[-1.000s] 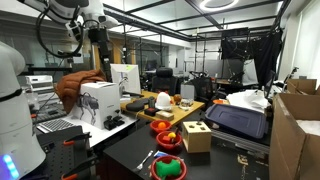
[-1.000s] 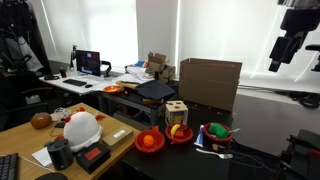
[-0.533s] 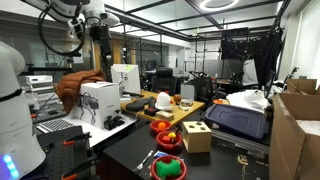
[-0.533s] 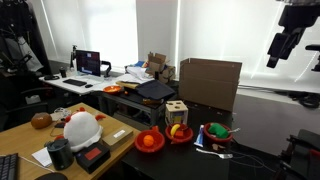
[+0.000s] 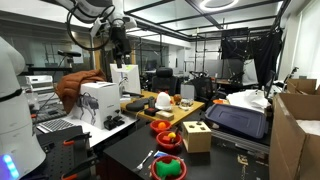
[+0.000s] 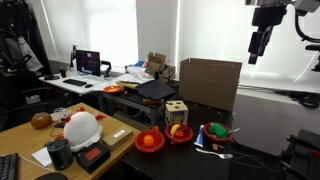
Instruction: Pick up the fork on the table and put it in the bowl with the banana
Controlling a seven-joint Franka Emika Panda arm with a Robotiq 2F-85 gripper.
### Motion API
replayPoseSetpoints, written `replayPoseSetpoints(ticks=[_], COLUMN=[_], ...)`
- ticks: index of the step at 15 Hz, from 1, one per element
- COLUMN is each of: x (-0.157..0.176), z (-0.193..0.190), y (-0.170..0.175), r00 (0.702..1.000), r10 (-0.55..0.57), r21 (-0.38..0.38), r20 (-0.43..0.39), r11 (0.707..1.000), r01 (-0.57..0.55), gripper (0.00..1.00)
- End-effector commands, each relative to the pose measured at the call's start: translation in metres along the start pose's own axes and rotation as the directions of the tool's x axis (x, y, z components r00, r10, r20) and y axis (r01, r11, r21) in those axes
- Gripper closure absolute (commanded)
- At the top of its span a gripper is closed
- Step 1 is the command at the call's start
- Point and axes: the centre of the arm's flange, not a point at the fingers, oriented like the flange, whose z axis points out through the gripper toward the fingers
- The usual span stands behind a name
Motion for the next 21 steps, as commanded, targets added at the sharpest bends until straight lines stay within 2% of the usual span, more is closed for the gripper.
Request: replayPoseSetpoints(ticks=[1, 5, 9, 17, 21], x=[0.062, 0.101, 0.123, 0.121, 0.115], z=[0.006, 0.03, 0.07, 0.151, 0.181], y=[-0.001, -0.008, -0.017, -0.029, -0.04], r00=[0.989, 0.96, 0.921, 0.847, 0.827], r10=[-0.13, -0.253, -0.347, -0.46, -0.482], r21=[0.009, 0.046, 0.105, 0.239, 0.291], r20=[0.069, 0.124, 0.177, 0.265, 0.289], r11=[0.991, 0.967, 0.937, 0.883, 0.867], r01=[0.13, 0.249, 0.332, 0.405, 0.404], gripper=[0.0, 0.0, 0.0, 0.0, 0.0])
